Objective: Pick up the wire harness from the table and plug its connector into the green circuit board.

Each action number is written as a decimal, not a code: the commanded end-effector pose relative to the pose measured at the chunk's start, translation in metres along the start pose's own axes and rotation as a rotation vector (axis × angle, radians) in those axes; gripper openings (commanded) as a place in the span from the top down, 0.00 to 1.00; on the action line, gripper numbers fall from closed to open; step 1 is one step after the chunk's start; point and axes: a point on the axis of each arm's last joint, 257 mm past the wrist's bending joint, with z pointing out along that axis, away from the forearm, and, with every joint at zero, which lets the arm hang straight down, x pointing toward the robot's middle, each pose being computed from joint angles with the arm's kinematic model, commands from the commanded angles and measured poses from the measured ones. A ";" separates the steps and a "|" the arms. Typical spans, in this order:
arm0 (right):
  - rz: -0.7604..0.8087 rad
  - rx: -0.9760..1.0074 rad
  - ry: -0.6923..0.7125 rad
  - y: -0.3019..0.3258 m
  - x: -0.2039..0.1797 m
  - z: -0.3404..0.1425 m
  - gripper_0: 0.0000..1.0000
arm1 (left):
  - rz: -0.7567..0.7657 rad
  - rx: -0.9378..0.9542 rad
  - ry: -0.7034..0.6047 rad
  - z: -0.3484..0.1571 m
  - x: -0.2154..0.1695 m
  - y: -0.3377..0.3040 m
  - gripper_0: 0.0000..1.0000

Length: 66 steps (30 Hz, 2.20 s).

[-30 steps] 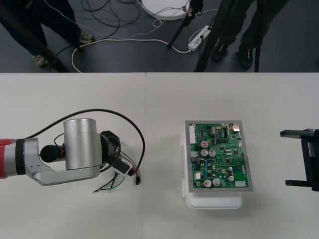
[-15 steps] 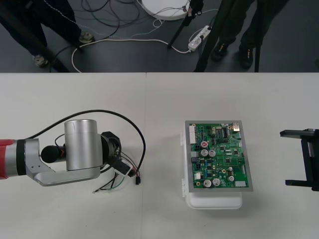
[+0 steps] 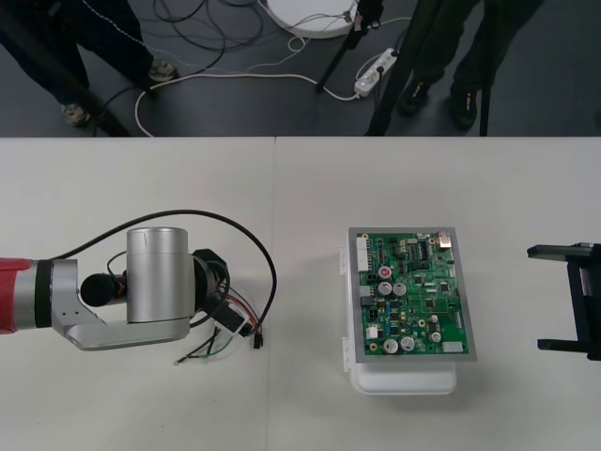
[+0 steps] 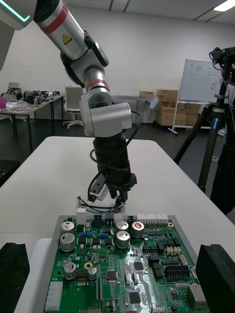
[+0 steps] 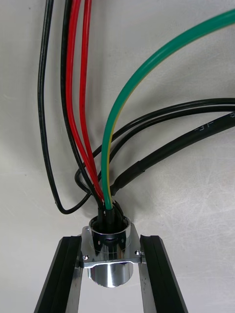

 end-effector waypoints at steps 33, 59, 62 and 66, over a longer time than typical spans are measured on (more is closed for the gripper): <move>0.051 0.003 -0.006 -0.008 -0.001 0.004 0.00 | -0.401 0.107 -0.186 -0.026 0.027 -0.005 1.00; 0.054 0.007 -0.007 -0.009 -0.002 0.004 0.00 | -0.740 0.101 -0.384 -0.070 0.058 -0.021 1.00; 0.056 0.009 -0.010 -0.010 -0.003 0.004 0.00 | -0.767 0.093 -0.408 -0.082 0.057 -0.017 1.00; 0.059 0.011 -0.012 -0.010 -0.003 0.004 0.00 | -0.803 0.079 -0.454 -0.097 0.051 -0.005 1.00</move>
